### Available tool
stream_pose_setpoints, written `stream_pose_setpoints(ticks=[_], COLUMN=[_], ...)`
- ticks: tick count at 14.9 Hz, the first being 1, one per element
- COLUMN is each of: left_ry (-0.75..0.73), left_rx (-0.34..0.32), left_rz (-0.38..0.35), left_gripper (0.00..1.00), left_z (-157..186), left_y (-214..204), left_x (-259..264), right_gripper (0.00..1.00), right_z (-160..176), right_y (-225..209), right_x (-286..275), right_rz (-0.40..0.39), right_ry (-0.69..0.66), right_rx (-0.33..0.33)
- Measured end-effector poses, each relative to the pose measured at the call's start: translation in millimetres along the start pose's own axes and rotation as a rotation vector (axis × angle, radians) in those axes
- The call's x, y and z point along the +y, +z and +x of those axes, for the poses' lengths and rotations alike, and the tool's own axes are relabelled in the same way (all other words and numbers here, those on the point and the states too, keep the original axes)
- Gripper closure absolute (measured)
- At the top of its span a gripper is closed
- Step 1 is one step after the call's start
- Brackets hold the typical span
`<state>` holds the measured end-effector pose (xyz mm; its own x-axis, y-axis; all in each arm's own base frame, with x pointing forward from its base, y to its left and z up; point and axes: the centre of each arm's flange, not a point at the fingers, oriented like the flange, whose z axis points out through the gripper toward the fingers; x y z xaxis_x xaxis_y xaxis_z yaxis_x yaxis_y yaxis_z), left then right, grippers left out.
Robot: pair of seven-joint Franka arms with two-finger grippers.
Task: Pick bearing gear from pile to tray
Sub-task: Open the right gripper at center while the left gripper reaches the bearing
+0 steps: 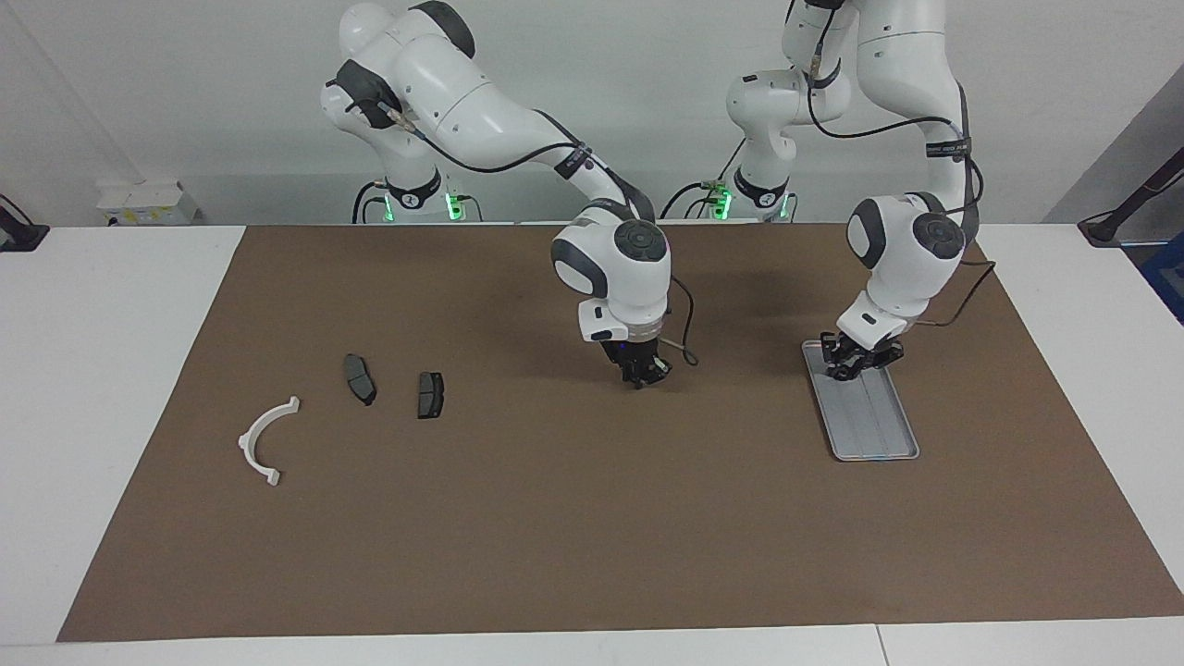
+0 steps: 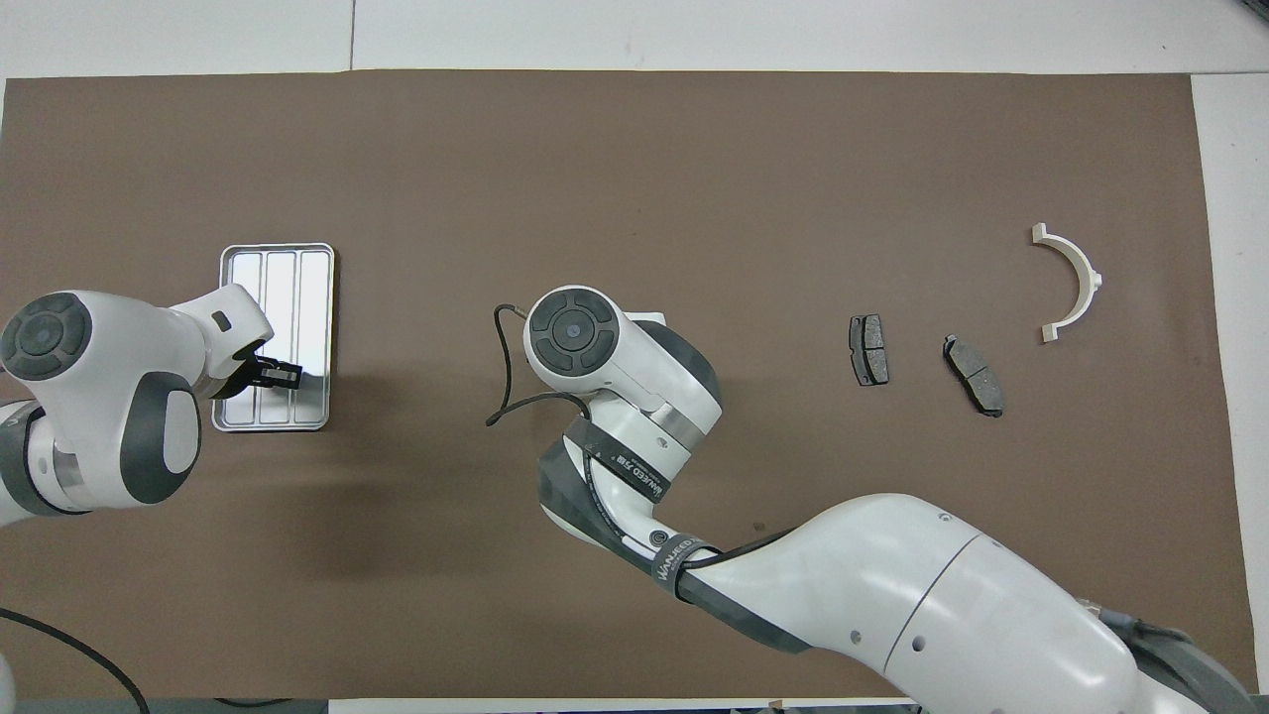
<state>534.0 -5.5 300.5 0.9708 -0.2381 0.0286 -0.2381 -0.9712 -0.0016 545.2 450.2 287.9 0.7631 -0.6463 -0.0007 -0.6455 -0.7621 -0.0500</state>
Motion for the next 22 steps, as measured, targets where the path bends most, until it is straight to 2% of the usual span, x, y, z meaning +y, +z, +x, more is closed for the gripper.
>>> stream_pose_setpoints(ticks=[1, 2, 4, 5, 7, 10, 14, 17, 22], left_ry=[0.002, 0.009, 0.022, 0.023, 0.023, -0.057, -0.187, -0.231, -0.249], left_rx=[0.0, -0.004, -0.027, -0.042, -0.064, -0.043, -0.035, -0.011, 0.02], left_rz=[0.0, -0.001, -0.006, -0.01, -0.015, -0.011, -0.002, -0.008, -0.029], left_gripper=[0.64, 0.56, 0.36, 0.23, 0.02, 0.0, 0.0, 0.0, 0.0], left_z=[0.0, -0.4, -0.8, 1.3, 12.3, 31.9, 41.5, 32.9, 19.3], left_y=[0.0, 0.2, -1.9, -7.4, -30.6, -66.8, -71.5, -77.3, -70.2], left_x=[0.0, 0.0, -1.3, -2.8, -5.7, 17.4, 164.8, 249.8, 326.5], right_gripper=[0.62, 0.49, 0.3, 0.17, 0.0, 0.0, 0.0, 0.0, 0.0], right_z=[3.1, 8.1, 20.3, 29.9, 56.3, 101.9, 160.9, 204.4, 276.5], right_y=[0.2, 0.3, -7.9, -16.1, -40.4, -90.3, -151.2, -176.5, -193.7], right_x=[1.4, 3.7, 3.2, 2.3, 3.2, 16.4, 53.5, 85.4, 143.0], right_rz=[-0.01, -0.03, -0.038, -0.035, -0.016, 0.017, 0.005, -0.02, -0.042], right_ry=[0.004, 0.011, 0.029, 0.043, 0.075, 0.054, -0.1, -0.227, -0.369], right_rx=[0.002, 0.005, 0.011, 0.017, 0.034, 0.063, 0.073, 0.074, 0.031])
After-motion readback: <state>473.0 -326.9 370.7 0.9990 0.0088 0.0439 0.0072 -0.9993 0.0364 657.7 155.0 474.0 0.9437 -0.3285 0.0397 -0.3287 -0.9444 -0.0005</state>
